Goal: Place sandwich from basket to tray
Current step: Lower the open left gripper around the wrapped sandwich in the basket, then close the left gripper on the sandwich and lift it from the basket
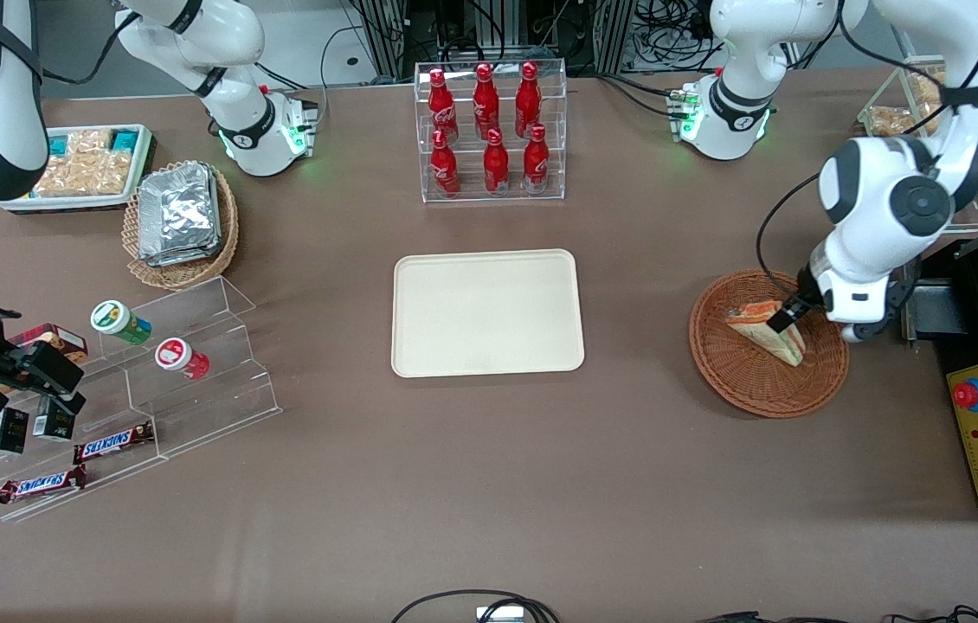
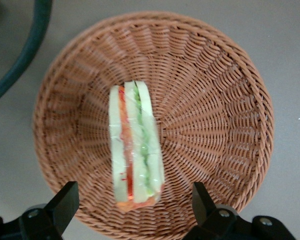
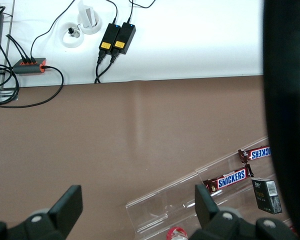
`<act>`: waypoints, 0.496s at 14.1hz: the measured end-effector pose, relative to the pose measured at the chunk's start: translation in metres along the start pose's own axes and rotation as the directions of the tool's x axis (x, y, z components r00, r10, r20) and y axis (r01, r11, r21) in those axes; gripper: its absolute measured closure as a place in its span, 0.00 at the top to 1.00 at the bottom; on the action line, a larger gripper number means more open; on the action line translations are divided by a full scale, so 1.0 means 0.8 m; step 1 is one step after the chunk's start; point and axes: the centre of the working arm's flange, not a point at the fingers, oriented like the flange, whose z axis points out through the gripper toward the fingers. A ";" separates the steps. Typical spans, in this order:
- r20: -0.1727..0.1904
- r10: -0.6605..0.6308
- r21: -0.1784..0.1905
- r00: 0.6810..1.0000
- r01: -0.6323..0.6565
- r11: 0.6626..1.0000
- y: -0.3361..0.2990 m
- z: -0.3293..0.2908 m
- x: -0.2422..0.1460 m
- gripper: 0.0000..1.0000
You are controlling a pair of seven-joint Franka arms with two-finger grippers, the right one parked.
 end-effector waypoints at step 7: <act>0.031 -0.017 0.028 0.999 0.017 0.999 0.013 0.050 -0.015 1.00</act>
